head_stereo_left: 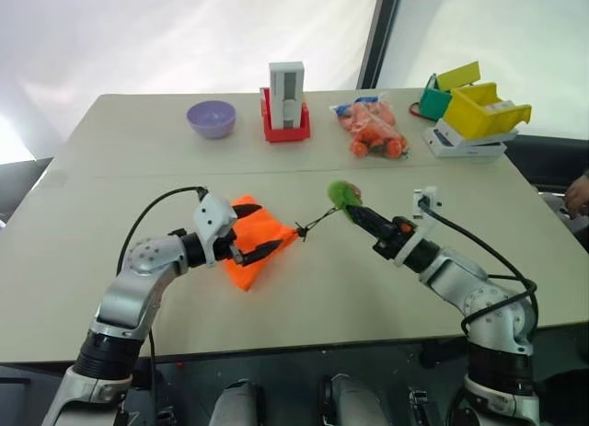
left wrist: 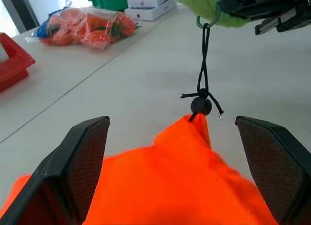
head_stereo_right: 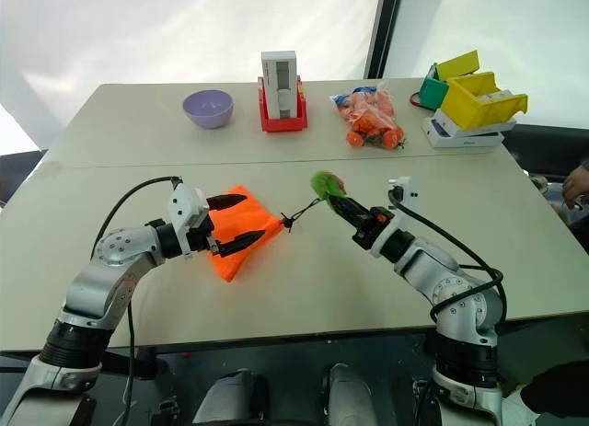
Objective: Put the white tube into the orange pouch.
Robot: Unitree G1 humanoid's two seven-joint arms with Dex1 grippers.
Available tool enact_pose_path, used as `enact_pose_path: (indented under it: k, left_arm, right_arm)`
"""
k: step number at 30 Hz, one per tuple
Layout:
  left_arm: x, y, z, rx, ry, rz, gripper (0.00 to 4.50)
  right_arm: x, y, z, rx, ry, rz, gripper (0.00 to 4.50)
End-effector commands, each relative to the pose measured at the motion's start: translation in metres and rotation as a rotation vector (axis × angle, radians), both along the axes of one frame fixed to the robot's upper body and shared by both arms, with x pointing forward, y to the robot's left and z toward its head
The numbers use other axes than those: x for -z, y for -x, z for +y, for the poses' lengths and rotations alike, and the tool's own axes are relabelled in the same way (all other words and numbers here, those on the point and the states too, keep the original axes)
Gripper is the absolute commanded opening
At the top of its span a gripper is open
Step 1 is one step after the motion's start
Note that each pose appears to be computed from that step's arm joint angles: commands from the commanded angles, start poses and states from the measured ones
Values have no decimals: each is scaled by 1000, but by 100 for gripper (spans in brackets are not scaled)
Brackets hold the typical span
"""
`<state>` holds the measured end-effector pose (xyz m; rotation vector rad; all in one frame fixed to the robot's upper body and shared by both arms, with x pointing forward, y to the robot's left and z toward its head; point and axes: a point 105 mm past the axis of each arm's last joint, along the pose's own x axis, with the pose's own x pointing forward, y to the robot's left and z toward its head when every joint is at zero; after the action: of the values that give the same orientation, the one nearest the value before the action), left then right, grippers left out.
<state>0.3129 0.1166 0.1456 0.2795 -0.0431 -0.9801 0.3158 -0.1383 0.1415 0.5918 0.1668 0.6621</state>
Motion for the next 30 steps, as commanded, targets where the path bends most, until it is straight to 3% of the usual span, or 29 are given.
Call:
enact_pose_path:
  k: [1, 8, 16, 22, 30]
  left_arm:
    - [-9, 1, 0, -9, 4, -61, 443]
    - [-14, 6, -20, 28, -20, -132, 443]
    - [3, 19, -62, 111, -269, -357, 443]
    - [11, 8, -68, -28, -385, -523, 443]
    - [21, 8, -77, -137, -393, -610, 443]
  right_arm:
    - [-7, 3, -5, 26, -47, -19, 0]
    - [-5, 5, -3, 30, -79, 3, 0]
    - [-14, 6, -2, 24, -163, 1, 0]
    - [-16, 8, -2, 17, -177, 7, 0]
    - [-23, 13, 5, -21, -191, -3, 0]
